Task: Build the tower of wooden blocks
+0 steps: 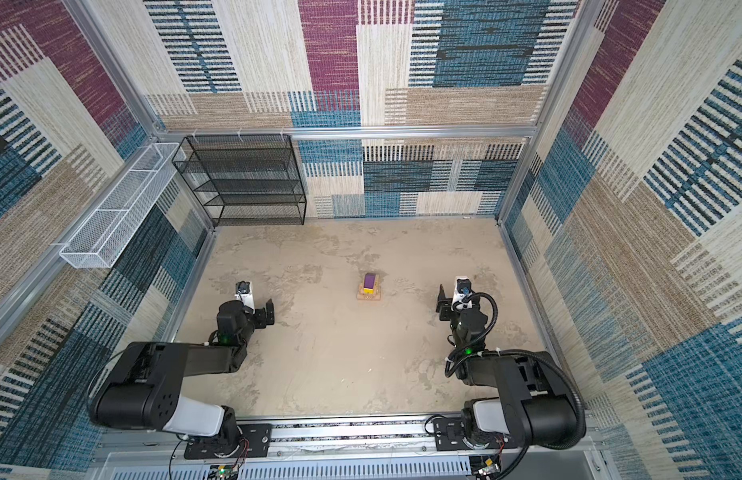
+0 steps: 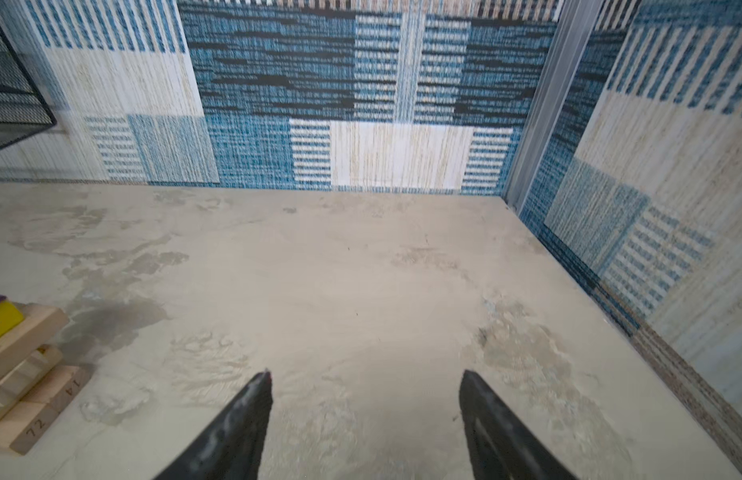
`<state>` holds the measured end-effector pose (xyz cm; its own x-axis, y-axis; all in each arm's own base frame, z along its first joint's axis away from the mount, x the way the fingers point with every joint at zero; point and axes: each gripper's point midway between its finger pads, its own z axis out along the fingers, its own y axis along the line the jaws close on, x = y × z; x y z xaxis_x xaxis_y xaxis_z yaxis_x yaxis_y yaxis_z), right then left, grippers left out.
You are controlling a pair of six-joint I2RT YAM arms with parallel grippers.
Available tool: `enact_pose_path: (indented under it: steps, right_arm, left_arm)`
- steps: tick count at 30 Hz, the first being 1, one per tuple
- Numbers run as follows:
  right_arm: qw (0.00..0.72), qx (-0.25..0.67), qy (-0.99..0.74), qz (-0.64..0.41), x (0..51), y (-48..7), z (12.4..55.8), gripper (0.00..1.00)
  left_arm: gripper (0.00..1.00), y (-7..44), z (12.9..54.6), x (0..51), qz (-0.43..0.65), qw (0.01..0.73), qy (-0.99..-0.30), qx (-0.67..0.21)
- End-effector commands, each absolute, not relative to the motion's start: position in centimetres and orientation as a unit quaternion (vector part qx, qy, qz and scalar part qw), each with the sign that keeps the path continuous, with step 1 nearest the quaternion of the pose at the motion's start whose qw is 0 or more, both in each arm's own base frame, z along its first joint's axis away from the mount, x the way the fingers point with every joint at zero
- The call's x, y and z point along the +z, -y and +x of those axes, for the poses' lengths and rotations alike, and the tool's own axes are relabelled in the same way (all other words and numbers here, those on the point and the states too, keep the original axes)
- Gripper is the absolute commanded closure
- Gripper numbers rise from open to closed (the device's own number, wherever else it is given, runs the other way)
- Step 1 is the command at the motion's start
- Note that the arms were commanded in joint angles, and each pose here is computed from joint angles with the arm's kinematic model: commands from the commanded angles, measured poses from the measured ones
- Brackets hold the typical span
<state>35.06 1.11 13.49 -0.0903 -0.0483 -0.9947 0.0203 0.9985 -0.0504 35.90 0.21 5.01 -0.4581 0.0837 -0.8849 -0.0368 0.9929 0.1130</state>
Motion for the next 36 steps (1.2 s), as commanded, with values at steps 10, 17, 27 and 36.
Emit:
enact_pose_path:
  steps: [10,17,27,36]
  right_arm:
    - [0.690,0.008,-0.724,0.009,14.3,0.3,37.5,0.00]
    - [0.691,0.007,-0.722,0.008,14.4,0.3,37.4,0.00]
    - [0.691,0.007,-0.722,0.008,14.4,0.3,37.4,0.00]
    - [0.692,0.007,-0.722,0.007,14.4,0.2,37.4,0.00]
  left_arm:
    - [0.00,-3.1,39.9,9.3,-0.060,0.557,-0.826,0.061]
    - [0.00,-3.2,39.8,9.6,-0.064,0.567,-0.819,0.064]
    - [0.00,-3.2,39.8,9.5,-0.064,0.567,-0.819,0.065]
    - [0.00,-3.2,39.7,9.6,-0.063,0.569,-0.818,0.064]
